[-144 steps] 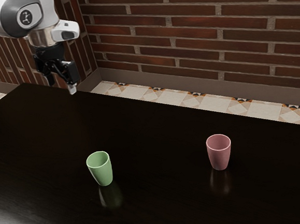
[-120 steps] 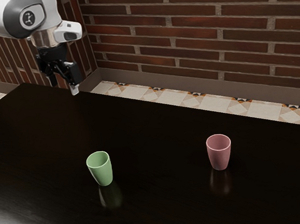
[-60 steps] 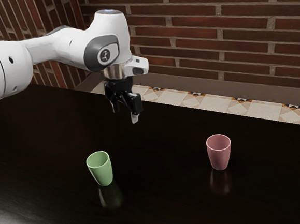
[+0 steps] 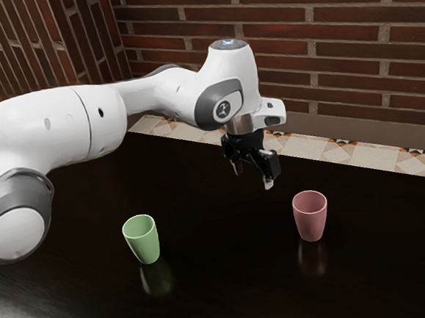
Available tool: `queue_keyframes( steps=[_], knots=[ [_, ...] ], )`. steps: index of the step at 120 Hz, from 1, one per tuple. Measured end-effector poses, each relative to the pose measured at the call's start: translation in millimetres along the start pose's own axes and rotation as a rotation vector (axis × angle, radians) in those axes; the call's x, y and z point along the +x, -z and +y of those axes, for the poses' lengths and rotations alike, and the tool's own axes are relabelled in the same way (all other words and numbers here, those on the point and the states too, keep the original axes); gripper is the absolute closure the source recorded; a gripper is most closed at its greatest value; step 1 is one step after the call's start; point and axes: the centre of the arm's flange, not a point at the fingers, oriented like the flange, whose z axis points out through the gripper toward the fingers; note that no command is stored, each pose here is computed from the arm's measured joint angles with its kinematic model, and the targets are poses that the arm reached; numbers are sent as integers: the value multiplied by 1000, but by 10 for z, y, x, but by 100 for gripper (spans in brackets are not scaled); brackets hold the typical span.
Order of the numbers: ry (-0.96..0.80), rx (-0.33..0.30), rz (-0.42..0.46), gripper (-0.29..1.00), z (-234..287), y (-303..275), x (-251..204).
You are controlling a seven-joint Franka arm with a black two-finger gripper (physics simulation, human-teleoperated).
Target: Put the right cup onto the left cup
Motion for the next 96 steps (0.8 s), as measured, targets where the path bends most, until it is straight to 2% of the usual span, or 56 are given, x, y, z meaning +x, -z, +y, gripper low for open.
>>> queue_keyframes(
  steps=[41, 96],
  knots=[
    [50, -10, 79, 0, 366, -315, 322],
    [142, -46, 118, 0, 428, -766, 415]
  ],
)
